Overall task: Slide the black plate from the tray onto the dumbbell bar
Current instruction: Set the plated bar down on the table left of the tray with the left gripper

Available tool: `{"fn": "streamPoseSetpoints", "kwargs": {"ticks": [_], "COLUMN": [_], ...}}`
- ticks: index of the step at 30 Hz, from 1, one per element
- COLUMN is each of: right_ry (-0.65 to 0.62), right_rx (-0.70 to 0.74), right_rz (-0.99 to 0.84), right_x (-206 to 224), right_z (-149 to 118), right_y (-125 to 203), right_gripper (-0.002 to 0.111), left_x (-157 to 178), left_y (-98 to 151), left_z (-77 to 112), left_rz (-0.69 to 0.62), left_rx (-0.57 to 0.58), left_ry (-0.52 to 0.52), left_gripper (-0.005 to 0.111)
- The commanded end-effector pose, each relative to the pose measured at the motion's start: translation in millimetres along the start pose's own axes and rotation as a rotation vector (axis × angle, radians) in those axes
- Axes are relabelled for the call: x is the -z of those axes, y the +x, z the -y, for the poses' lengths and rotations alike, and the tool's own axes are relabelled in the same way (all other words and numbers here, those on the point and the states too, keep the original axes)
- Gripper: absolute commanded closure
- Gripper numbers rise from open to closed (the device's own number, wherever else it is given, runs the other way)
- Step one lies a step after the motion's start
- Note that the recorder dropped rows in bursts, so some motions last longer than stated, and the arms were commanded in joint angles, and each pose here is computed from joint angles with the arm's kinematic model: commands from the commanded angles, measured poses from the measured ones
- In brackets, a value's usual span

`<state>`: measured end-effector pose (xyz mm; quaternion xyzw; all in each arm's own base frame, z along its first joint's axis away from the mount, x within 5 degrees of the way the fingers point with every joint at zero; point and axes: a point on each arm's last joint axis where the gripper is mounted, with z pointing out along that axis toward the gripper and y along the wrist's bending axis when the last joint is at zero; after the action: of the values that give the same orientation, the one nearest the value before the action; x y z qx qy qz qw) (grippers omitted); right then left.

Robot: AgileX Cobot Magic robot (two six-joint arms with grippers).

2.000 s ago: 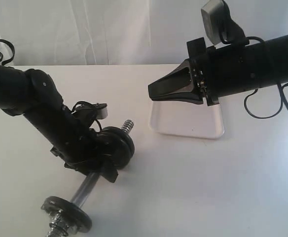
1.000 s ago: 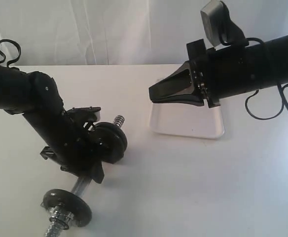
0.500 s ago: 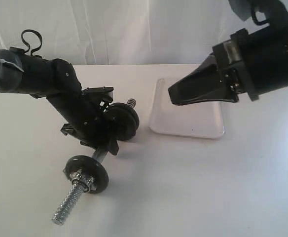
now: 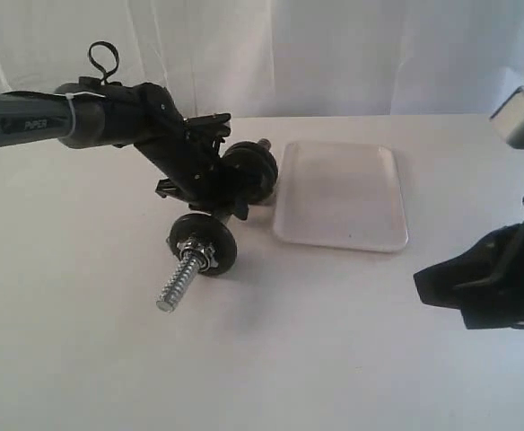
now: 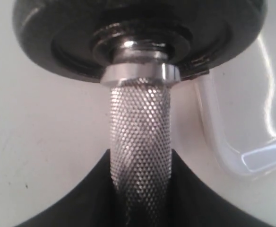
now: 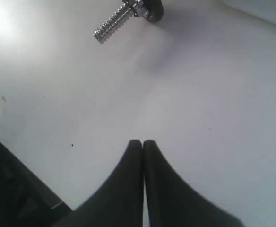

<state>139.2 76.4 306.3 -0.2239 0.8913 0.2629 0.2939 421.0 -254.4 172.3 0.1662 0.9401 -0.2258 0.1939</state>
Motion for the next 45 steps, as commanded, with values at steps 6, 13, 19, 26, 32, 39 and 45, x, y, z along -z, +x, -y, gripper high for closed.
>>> {"fn": "streamPoseSetpoints", "kwargs": {"ticks": [6, 13, 19, 26, 32, 39, 45], "right_ry": [0.018, 0.019, 0.019, 0.02, 0.02, 0.017, 0.019], "right_rx": [0.0, -0.002, -0.022, -0.022, -0.022, -0.024, -0.024], "right_rz": [0.025, 0.027, 0.029, 0.03, 0.03, 0.032, 0.033], "right_x": [-0.2, -0.2, -0.2, -0.2, -0.2, -0.2, -0.2], "right_z": [1.1, 1.2, 1.2, 1.3, 1.3, 1.1, 1.2], "right_y": [-0.9, -1.0, -1.2, -1.3, -1.3, -1.5, -1.6], "right_gripper": [0.108, 0.108, 0.108, 0.108, 0.108, 0.108, 0.108], "left_x": [18.8, 10.8, 11.1, 6.3, 3.3, 1.9, 0.3], "left_y": [-50.5, -48.3, -49.1, -50.2, -48.7, -45.1, -40.1], "left_z": [-18.6, -22.1, -22.2, -23.7, -24.7, -23.7, -23.5], "left_rz": [0.369, 0.361, 0.37, 0.398, 0.387, 0.344, 0.285], "left_rx": [0.104, 0.107, 0.107, 0.159, 0.161, 0.148, 0.125], "left_ry": [-0.015, -0.022, -0.023, -0.003, -0.004, 0.001, -0.004], "left_gripper": [0.107, 0.107, 0.107, 0.107, 0.107, 0.107, 0.107]}}
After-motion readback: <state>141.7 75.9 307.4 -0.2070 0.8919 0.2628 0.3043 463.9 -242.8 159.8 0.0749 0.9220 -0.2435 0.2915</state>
